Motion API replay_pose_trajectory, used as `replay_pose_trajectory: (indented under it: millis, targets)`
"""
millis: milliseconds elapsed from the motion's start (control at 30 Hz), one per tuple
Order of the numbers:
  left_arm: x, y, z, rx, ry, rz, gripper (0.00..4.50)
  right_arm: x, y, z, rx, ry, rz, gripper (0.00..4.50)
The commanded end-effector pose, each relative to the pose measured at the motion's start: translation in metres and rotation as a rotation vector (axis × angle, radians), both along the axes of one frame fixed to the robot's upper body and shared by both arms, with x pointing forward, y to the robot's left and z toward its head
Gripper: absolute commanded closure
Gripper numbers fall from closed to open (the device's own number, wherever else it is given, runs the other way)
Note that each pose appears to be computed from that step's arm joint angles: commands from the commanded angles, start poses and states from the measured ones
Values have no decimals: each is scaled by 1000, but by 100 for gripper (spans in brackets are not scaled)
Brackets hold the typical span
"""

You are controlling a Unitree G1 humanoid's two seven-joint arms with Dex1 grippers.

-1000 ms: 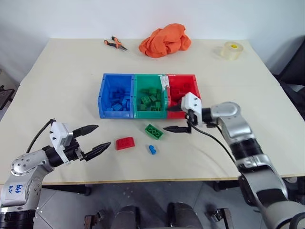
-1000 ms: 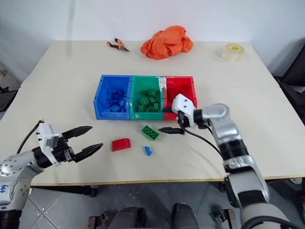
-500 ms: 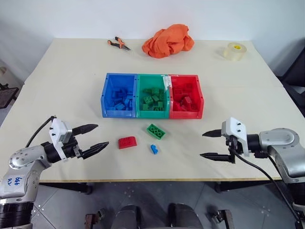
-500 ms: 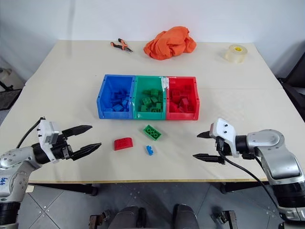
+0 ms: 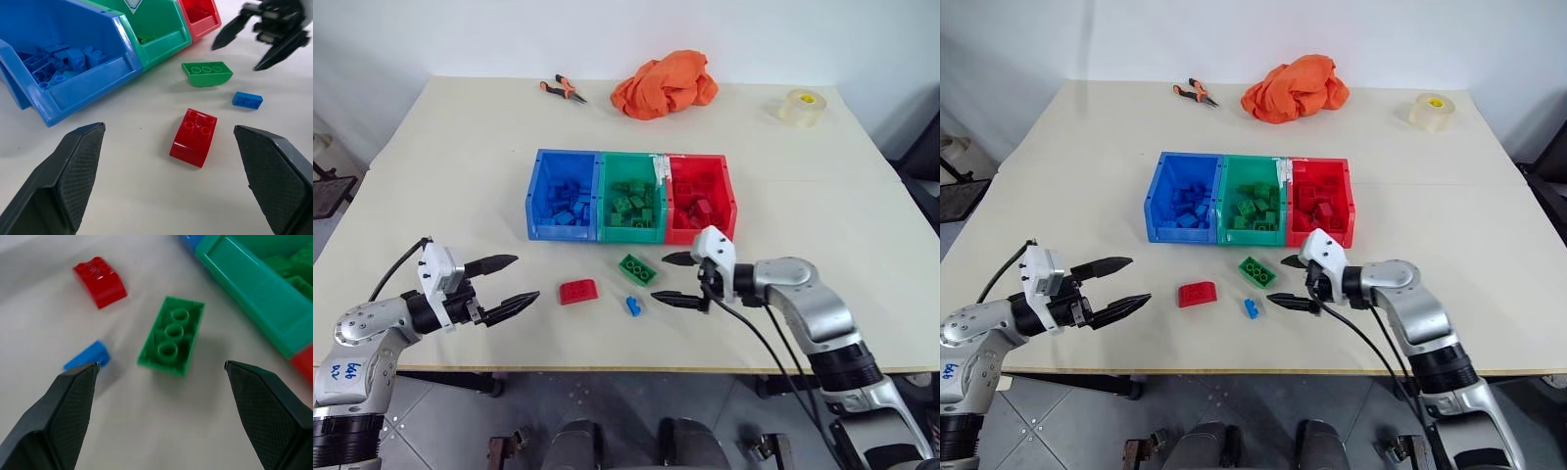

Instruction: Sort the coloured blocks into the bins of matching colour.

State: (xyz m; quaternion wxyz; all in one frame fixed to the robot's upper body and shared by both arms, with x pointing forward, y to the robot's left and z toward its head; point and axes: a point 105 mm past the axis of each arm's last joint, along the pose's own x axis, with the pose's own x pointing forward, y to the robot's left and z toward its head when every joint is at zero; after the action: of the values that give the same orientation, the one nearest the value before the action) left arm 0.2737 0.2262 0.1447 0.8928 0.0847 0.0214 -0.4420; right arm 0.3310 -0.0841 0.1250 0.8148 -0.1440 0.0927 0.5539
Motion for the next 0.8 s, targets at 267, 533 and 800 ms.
replay_pose_trajectory:
  millis: [267,533,800]
  targets:
    - [-13,2,8,7,-42,32,0,23,23,-2,39,-33,4,21]
    - [-17,-5,10,4,-47,41,0,21,33,-13,25,-5,21,113]
    - [-17,-8,12,-3,-42,33,0,6,26,15,40,-91,87,304]
